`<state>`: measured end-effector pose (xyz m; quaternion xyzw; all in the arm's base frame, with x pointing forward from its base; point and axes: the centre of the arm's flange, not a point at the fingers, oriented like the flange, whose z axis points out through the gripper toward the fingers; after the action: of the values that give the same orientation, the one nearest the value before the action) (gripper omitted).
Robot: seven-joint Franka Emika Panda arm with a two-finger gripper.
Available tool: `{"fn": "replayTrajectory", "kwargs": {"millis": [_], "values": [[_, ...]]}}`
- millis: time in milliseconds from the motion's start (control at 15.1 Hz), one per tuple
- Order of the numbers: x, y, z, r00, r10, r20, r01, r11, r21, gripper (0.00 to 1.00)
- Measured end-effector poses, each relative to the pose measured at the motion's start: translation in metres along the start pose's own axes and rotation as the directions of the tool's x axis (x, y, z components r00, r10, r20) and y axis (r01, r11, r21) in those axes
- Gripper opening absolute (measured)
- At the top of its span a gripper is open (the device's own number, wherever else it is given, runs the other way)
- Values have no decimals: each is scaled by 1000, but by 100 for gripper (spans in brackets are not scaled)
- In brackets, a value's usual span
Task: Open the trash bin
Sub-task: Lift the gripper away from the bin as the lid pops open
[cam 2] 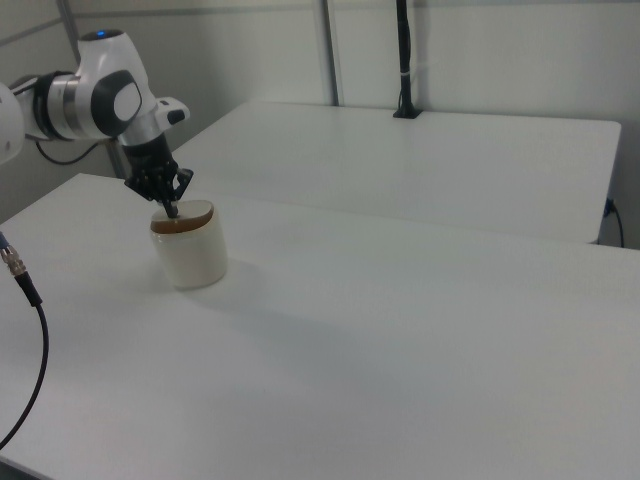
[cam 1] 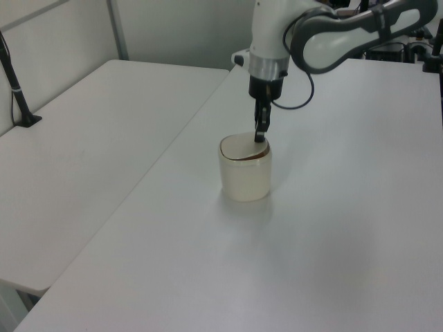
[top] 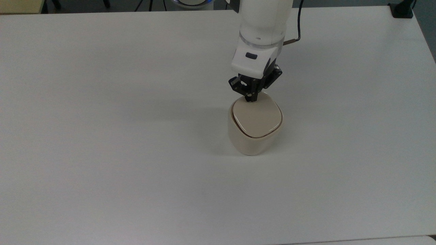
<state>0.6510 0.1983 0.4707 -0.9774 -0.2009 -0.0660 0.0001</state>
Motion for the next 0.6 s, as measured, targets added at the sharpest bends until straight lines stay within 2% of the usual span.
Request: {"fn": "replayTrajectory", "kwargs": {"millis": [199, 332, 597], "values": [[-18, 32, -48, 998, 53, 31, -52, 999, -12, 4], [-50, 82, -96, 988, 140, 59, -139, 990, -26, 5], [-110, 157, -150, 953, 287, 101, -284, 958, -46, 8]]}}
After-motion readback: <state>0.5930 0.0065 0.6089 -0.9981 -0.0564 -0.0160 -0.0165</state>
